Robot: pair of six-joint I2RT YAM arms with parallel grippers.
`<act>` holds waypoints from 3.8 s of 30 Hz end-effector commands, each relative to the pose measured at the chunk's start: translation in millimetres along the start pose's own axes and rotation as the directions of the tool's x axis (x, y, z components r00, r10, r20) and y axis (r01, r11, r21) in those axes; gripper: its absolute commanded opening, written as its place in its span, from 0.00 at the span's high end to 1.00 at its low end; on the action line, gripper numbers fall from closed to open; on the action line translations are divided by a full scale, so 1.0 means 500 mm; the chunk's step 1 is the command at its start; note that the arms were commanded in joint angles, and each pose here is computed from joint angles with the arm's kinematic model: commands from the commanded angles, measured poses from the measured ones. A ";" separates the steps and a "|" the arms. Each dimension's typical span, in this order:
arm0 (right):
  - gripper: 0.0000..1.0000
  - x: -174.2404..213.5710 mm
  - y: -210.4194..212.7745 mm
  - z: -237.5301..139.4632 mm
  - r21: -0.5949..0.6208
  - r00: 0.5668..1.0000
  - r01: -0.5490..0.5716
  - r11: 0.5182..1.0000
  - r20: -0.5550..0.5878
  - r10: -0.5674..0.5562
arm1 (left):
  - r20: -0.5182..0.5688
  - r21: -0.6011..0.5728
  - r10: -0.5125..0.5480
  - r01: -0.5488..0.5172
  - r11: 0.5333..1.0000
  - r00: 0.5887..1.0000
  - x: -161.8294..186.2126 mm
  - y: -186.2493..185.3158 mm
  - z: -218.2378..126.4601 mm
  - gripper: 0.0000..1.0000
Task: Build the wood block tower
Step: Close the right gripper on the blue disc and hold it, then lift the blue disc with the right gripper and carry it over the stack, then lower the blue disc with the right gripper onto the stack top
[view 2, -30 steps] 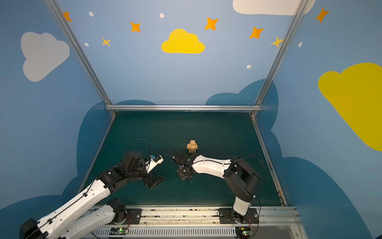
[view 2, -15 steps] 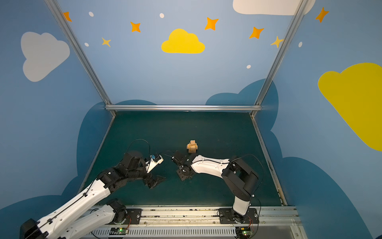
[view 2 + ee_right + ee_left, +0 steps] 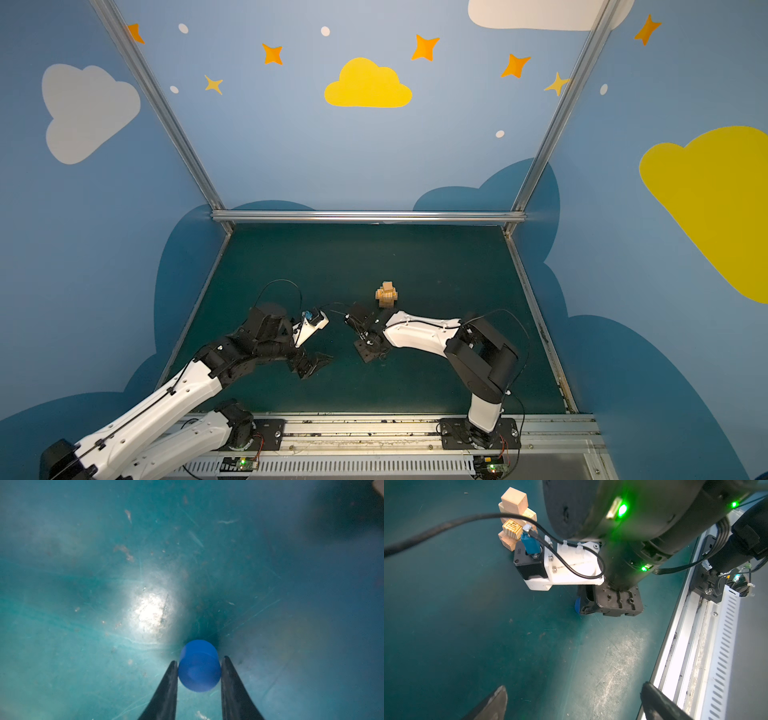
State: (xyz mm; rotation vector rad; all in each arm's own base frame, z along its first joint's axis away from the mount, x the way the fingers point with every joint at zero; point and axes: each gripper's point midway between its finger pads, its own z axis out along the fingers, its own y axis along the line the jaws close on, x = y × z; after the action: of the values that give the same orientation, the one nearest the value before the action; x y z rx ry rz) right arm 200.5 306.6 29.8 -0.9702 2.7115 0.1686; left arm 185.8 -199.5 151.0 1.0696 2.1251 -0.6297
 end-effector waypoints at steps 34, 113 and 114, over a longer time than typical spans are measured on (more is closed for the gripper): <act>0.81 -0.011 0.004 -0.018 0.004 1.000 0.008 1.000 0.006 -0.008 | 0.009 0.002 0.013 -0.013 1.000 1.000 -0.009 -0.002 -0.004 0.00; 0.77 -0.273 -0.296 -0.129 0.105 0.978 -0.200 0.974 0.077 0.193 | 0.184 -0.160 -0.234 0.263 0.951 0.955 -0.167 0.105 0.032 0.00; 0.77 -0.273 -0.296 -0.129 0.105 0.978 -0.200 0.974 0.077 0.192 | 0.183 -0.160 -0.233 0.263 0.951 0.955 -0.167 0.106 0.033 0.00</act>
State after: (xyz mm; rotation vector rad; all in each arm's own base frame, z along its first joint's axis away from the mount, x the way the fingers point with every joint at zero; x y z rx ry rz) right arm 379.0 265.9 122.9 -0.6551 2.7190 0.1036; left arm 269.8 -221.3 193.3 0.6323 2.1581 -0.5957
